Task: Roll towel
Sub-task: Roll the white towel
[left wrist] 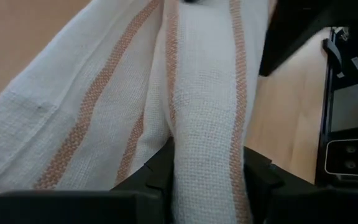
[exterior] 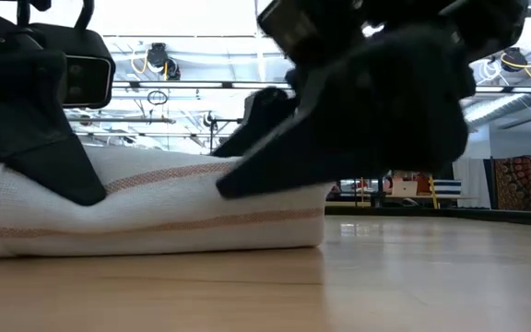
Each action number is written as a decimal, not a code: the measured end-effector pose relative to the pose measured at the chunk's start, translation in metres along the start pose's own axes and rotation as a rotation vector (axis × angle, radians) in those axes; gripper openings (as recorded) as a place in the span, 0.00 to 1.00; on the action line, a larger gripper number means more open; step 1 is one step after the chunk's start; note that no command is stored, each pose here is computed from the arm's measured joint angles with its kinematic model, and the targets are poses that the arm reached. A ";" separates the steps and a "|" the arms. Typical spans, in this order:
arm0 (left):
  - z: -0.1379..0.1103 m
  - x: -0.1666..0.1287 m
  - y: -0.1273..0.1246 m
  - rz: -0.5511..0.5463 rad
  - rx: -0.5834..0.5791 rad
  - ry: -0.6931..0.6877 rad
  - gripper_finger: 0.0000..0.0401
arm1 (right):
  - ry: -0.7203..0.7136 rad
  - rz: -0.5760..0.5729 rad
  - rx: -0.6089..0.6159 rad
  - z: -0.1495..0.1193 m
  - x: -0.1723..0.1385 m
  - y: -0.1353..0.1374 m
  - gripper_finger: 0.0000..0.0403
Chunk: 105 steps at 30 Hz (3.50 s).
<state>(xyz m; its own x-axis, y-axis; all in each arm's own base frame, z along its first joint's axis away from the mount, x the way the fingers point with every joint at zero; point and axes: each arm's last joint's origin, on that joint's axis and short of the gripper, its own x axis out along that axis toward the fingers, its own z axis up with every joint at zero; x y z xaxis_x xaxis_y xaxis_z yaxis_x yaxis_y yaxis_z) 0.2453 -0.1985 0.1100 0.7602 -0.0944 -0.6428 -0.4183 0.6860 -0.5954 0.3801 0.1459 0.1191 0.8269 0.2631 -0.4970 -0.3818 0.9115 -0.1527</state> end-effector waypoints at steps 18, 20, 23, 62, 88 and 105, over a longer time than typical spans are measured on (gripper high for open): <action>0.010 0.005 0.000 -0.035 -0.040 0.038 0.28 | 0.087 -0.136 -0.059 -0.005 0.000 -0.004 0.84; 0.009 0.005 0.000 -0.036 -0.040 0.043 0.28 | 0.067 -0.103 -0.060 0.000 -0.002 -0.002 0.84; 0.009 0.005 -0.001 -0.038 -0.039 0.047 0.28 | 0.064 -0.057 -0.035 0.002 -0.005 0.000 0.84; 0.016 0.008 0.002 -0.033 -0.031 0.051 0.28 | 0.067 -0.009 0.125 -0.008 0.004 0.010 0.78; 0.045 -0.043 -0.010 0.052 0.173 -0.036 0.76 | 0.142 -0.029 0.148 -0.016 0.004 0.010 0.78; 0.003 -0.027 -0.030 0.011 0.650 -0.348 0.85 | 0.158 -0.047 0.271 -0.019 0.004 -0.001 0.78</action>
<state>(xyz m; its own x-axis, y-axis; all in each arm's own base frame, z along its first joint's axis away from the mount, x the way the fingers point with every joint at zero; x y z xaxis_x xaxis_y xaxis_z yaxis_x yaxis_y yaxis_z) 0.2389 -0.2143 0.1466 0.9164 0.0753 -0.3931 -0.1302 0.9848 -0.1147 0.3761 0.1397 0.1013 0.7584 0.1857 -0.6248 -0.2029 0.9782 0.0443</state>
